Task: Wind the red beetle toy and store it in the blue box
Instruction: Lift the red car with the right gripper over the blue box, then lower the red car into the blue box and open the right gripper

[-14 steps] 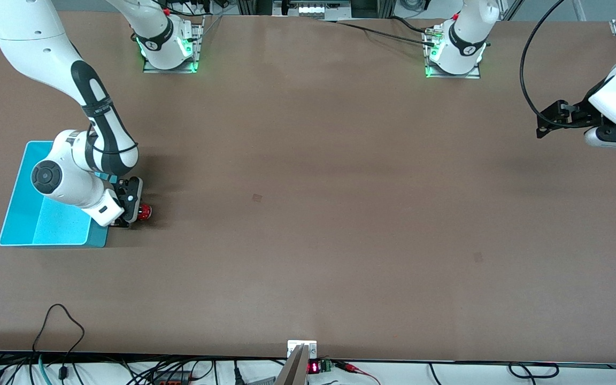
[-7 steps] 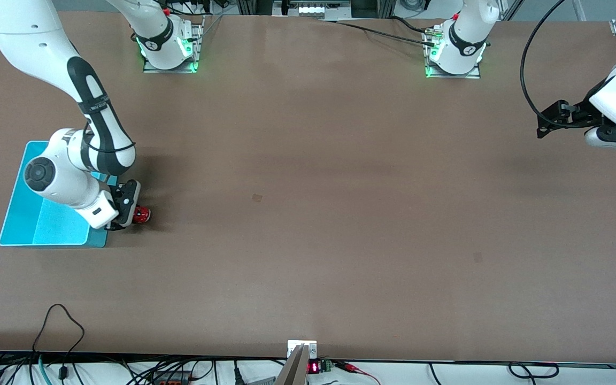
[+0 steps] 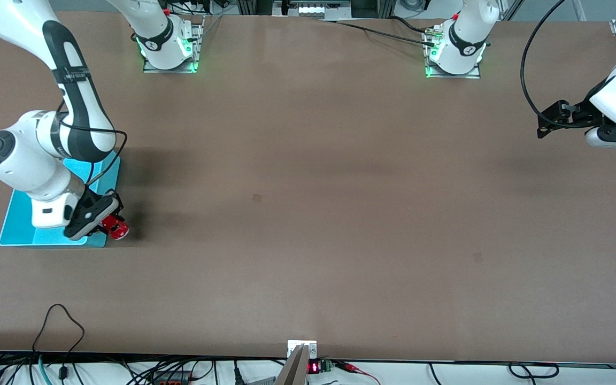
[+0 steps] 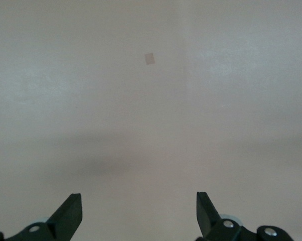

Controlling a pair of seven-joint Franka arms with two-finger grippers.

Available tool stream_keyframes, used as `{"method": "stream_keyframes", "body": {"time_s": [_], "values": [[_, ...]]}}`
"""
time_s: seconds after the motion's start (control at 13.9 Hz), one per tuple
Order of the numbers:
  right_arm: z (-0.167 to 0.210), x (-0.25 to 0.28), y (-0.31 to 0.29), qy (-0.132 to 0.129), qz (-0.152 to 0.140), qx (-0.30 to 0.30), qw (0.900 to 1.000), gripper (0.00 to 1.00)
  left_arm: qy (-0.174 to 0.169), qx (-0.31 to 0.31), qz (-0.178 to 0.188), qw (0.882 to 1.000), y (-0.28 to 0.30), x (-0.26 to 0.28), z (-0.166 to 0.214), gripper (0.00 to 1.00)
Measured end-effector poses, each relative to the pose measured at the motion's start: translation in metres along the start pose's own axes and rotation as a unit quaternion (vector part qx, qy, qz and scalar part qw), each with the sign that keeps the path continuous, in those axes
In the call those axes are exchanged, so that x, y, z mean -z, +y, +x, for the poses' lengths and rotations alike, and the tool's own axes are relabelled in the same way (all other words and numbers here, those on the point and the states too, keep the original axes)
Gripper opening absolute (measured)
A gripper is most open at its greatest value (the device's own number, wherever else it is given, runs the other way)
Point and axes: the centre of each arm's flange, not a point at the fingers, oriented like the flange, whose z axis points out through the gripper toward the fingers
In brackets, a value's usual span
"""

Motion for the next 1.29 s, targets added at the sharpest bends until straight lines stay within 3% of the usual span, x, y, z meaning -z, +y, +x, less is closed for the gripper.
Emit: {"method": "stream_keyframes", "body": {"time_s": [0.14,0.43,0.86,1.29], "values": [[-0.005,0.003,0.005,-0.001,0.000,-0.095,0.995,0.48,0.000,0.000,0.000,1.000,0.000,0.000,0.000,1.00],[-0.059,0.000,0.043,-0.038,0.015,-0.248,0.968,0.48,0.000,0.001,0.000,1.000,-0.001,0.000,0.000,1.00],[-0.144,-0.006,0.089,-0.073,0.032,-0.327,0.942,0.48,0.000,0.002,0.000,1.000,-0.002,0.000,0.000,1.00],[-0.189,-0.049,0.094,-0.116,0.049,-0.358,0.925,0.48,0.000,0.002,0.000,1.000,-0.003,0.000,0.000,1.00]]}}
